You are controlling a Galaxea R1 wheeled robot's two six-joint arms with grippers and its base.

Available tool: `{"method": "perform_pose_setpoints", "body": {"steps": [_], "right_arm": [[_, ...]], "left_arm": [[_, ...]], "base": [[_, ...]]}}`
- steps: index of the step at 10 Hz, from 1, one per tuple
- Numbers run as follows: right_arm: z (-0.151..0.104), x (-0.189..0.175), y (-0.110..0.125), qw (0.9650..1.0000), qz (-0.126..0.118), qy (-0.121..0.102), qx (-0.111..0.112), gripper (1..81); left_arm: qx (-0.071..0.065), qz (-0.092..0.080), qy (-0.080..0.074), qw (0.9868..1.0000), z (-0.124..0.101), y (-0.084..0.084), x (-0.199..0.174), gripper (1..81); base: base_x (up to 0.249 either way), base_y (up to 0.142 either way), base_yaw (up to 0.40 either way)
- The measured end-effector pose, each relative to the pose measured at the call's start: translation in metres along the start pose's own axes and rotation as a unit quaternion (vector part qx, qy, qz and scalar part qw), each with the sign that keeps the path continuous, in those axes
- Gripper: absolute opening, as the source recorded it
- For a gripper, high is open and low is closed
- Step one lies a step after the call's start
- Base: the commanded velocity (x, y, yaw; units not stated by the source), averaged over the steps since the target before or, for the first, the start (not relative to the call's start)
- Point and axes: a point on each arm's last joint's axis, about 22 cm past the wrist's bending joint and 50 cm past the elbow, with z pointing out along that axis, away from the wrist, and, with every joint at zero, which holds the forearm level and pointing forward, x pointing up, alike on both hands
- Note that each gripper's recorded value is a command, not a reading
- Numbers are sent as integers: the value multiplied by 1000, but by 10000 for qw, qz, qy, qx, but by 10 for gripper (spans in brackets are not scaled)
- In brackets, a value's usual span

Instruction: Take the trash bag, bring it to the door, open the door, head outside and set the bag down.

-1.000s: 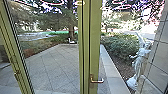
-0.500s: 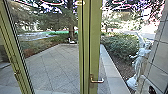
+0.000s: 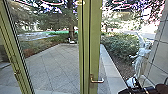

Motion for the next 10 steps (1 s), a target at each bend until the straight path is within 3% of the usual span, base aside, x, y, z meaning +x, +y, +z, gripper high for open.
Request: {"method": "perform_pose_setpoints", "body": {"steps": [4,7,10], "right_arm": [[26,37,12,9984,539,168,-67,811],[50,63,3,9942,1044,276,8,811],[83,85,-13,9930,1165,218,20,811]], "left_arm": [[3,-2,-1,10000,0,0,0,10],[10,1,-3,10000,-1,-1,0,10],[29,-1,-4,10000,-2,-4,0,10]], "base": [[0,0,0],[0,0,0],[0,0,0]]}}
